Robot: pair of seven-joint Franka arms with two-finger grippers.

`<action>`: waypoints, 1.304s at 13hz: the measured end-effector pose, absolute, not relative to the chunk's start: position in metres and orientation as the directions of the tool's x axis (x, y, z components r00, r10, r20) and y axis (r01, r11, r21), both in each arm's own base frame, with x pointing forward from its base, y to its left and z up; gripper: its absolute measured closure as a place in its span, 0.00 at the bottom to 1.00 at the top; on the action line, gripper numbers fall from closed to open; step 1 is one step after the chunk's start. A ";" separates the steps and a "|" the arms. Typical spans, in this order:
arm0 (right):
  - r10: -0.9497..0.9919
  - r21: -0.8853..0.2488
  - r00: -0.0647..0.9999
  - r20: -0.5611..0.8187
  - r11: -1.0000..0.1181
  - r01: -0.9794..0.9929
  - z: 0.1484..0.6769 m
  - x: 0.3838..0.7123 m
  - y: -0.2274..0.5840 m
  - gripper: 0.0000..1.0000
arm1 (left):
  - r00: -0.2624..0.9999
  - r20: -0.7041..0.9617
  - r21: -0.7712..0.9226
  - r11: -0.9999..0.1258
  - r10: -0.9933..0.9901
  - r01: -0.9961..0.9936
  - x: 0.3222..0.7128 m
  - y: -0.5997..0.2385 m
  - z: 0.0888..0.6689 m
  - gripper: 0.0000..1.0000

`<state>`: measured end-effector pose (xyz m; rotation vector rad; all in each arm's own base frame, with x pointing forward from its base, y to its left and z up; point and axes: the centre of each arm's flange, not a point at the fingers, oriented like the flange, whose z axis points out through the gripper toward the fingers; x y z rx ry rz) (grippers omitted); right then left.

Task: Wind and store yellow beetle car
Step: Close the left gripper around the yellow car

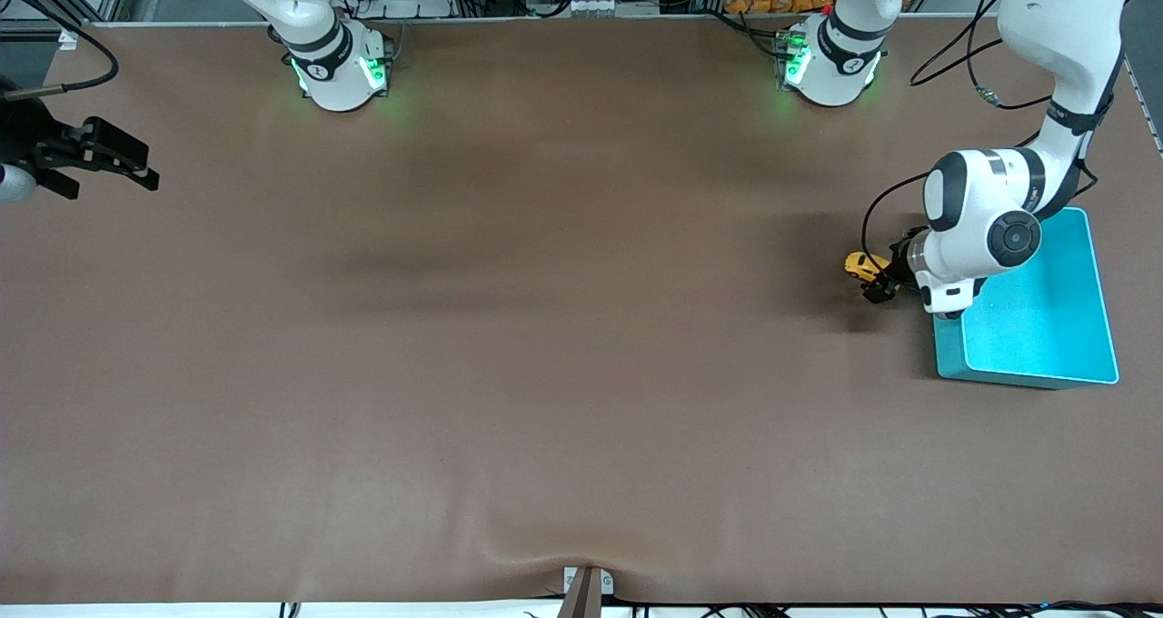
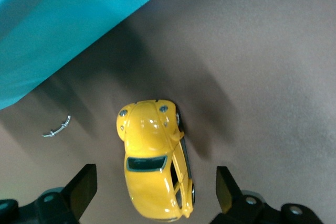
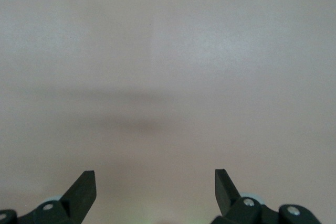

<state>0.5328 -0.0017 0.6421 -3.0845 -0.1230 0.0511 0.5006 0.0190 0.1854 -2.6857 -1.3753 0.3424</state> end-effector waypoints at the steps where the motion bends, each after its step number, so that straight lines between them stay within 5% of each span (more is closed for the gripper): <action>1: 0.081 -0.056 0.996 -0.031 -0.995 0.079 0.642 0.533 -0.002 0.00 | 0.551 -0.146 -0.195 -0.570 0.822 0.798 0.501 0.019 0.183 0.00; 5: 0.081 -0.056 0.996 -0.032 -0.995 0.079 0.642 0.533 -0.002 0.00 | 0.510 -0.135 -0.199 -0.527 0.850 0.826 0.501 0.018 0.181 0.05; 9: 0.081 -0.055 0.996 -0.031 -0.995 0.079 0.642 0.533 -0.001 0.00 | 0.490 -0.129 -0.201 -0.507 0.862 0.838 0.501 0.017 0.181 0.49; 10: 0.081 -0.055 0.996 -0.031 -0.995 0.079 0.642 0.533 -0.001 0.00 | 0.490 -0.127 -0.200 -0.506 0.863 0.839 0.502 0.018 0.183 0.54; 17: 0.081 -0.055 0.996 -0.029 -0.995 0.079 0.642 0.533 -0.001 0.00 | 0.465 -0.108 -0.184 -0.477 0.879 0.859 0.508 0.017 0.193 0.54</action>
